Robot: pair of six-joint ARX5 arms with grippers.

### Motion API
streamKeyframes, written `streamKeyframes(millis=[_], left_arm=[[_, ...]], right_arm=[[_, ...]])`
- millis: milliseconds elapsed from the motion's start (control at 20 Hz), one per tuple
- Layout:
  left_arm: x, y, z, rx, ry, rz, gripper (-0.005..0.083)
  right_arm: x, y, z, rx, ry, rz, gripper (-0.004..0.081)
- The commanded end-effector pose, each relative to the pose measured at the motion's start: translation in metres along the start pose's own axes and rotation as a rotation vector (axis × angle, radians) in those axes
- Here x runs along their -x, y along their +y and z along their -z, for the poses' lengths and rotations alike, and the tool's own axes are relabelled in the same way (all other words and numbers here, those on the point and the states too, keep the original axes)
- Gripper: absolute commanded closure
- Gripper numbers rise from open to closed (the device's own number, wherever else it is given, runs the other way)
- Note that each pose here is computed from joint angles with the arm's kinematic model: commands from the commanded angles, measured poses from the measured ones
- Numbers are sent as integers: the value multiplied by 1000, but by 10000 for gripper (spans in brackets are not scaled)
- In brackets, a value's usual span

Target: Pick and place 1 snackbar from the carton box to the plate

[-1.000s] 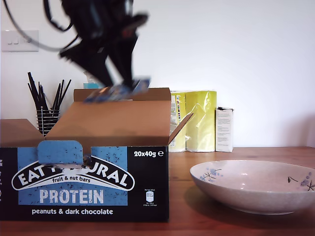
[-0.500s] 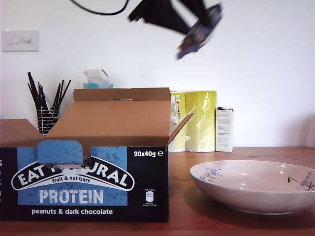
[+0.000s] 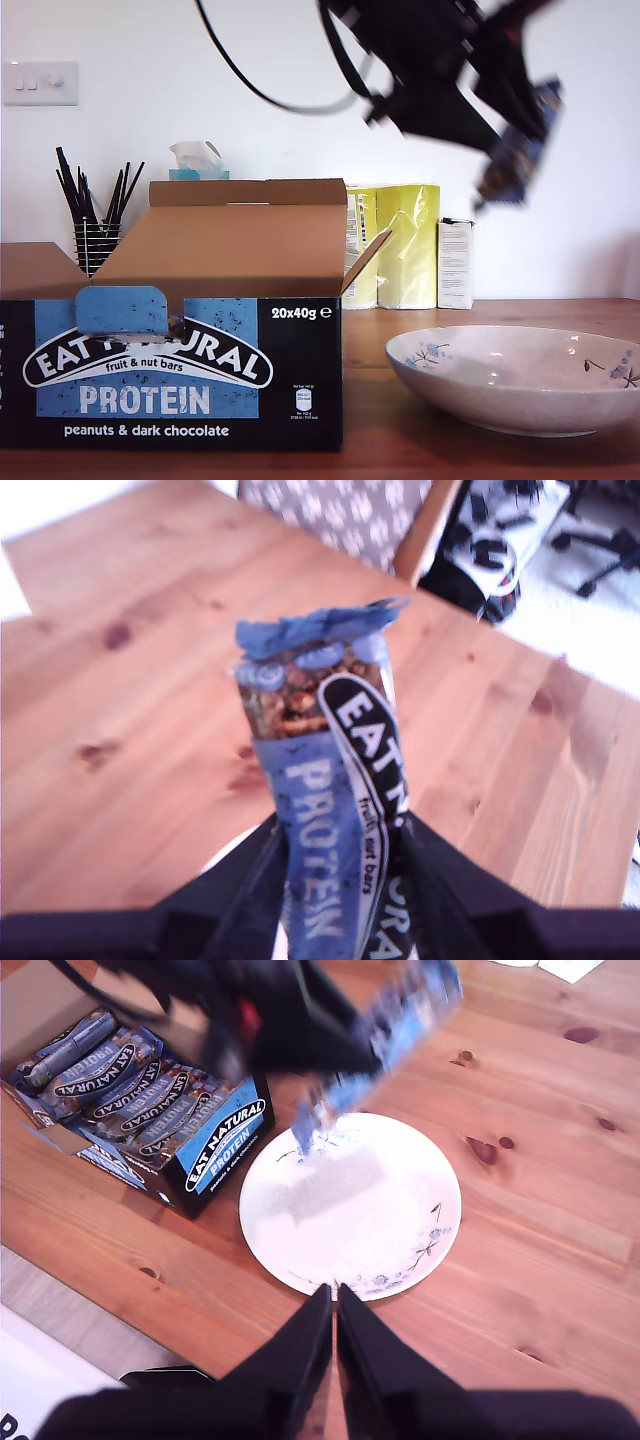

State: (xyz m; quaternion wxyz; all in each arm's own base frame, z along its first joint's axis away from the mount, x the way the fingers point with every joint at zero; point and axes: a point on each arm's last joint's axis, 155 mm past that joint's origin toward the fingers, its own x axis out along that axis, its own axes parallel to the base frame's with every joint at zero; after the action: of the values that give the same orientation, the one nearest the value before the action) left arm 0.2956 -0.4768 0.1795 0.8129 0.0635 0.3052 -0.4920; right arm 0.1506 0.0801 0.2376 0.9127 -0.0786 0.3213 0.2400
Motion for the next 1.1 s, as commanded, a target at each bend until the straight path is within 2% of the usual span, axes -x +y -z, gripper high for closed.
streamKeyframes(millis=[0, 300, 650, 700, 850, 1050], left_arm=[[-18, 1, 18, -5, 30, -4, 669], [-64, 7, 80, 3, 168, -15, 669], [-69, 13, 91, -16, 197, -42, 667], [-68, 13, 92, -15, 202, -42, 650], [-67, 13, 98, -12, 225, -47, 496], [-67, 13, 96, -13, 218, -44, 465]], right_arm=[[2, 1, -2, 2, -10, -4, 783], [2, 2, -3, 3, -13, -11, 783], [3, 2, -5, 8, -22, -9, 783], [3, 2, -5, 9, -23, -9, 783], [3, 2, -6, 13, -24, -9, 783], [3, 2, -9, 15, -36, -8, 783]])
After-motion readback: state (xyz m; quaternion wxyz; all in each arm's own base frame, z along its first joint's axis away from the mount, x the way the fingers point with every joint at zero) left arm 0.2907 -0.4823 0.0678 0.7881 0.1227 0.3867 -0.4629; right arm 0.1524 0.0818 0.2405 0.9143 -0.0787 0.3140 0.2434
